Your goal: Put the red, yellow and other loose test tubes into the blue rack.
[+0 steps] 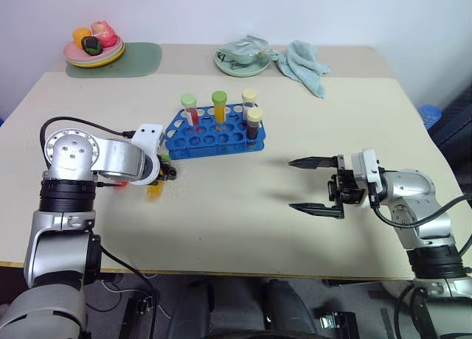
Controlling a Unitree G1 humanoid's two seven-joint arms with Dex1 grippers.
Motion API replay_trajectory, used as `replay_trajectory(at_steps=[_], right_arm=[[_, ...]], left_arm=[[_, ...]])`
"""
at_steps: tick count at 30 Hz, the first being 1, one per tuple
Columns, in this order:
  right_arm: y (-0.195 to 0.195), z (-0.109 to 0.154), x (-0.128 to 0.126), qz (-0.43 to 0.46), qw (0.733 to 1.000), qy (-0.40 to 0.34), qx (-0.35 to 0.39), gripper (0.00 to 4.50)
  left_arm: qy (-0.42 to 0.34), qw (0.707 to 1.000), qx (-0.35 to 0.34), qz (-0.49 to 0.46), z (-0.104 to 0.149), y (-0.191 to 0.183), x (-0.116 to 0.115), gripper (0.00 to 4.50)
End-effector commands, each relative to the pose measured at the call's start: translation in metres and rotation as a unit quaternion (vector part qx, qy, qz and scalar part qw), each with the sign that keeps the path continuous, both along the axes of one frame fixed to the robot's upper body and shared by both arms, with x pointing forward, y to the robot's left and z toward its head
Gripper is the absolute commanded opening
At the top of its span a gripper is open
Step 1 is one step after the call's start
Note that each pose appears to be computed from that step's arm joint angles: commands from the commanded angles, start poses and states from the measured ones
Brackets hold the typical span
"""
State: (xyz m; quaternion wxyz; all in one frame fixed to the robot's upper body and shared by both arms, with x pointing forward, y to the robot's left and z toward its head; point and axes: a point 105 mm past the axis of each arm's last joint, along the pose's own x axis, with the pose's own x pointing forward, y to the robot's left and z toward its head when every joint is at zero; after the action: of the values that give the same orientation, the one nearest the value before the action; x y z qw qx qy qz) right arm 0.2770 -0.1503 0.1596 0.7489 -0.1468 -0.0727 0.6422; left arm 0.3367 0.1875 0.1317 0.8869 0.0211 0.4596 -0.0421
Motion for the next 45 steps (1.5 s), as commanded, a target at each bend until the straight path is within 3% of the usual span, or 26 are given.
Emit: replay_trajectory(at_steps=[1, 2, 12, 16, 22, 26, 30, 35, 41, 45], right_arm=[[0.004, 0.010, -0.003, 0.009, 1.000, -0.021, 0.009, 4.50], [0.004, 0.010, -0.002, 0.009, 1.000, -0.021, 0.010, 4.50], [0.005, 0.012, 0.002, 0.009, 1.000, -0.023, 0.010, 4.50], [0.002, 0.014, 0.003, 0.004, 1.000, -0.025, 0.008, 4.50], [-0.001, 0.012, 0.005, -0.006, 1.000, -0.022, 0.010, 4.50], [-0.002, 0.012, 0.005, -0.023, 0.999, -0.016, 0.019, 4.50], [-0.008, 0.023, 0.011, -0.072, 0.996, -0.020, 0.055, 4.50], [-0.009, 0.027, 0.013, -0.121, 0.990, -0.023, 0.073, 4.50], [-0.013, 0.025, 0.002, -0.143, 0.987, -0.025, 0.064, 4.50], [-0.015, 0.026, -0.001, -0.156, 0.985, -0.028, 0.068, 4.50]], left_arm=[[-0.014, 1.000, 0.003, 0.025, 0.007, 0.009, 0.001, 1.00], [-0.016, 0.999, 0.005, 0.030, 0.008, 0.009, 0.002, 0.76], [-0.050, 0.999, -0.020, -0.008, 0.020, -0.008, -0.005, 0.74], [-0.140, 0.980, 0.017, -0.141, 0.046, -0.028, -0.031, 0.74], [-0.241, 0.948, 0.028, -0.206, 0.063, -0.040, -0.043, 0.74], [-0.409, 0.895, 0.037, -0.170, 0.089, -0.047, -0.020, 0.74], [-0.567, 0.816, 0.049, -0.106, 0.103, -0.042, 0.004, 0.74], [-0.616, 0.780, 0.016, -0.109, 0.085, -0.054, 0.024, 0.74], [-0.612, 0.777, -0.042, -0.141, 0.061, -0.079, 0.032, 0.74], [-0.627, 0.757, -0.078, -0.168, 0.061, -0.091, 0.032, 0.74]])
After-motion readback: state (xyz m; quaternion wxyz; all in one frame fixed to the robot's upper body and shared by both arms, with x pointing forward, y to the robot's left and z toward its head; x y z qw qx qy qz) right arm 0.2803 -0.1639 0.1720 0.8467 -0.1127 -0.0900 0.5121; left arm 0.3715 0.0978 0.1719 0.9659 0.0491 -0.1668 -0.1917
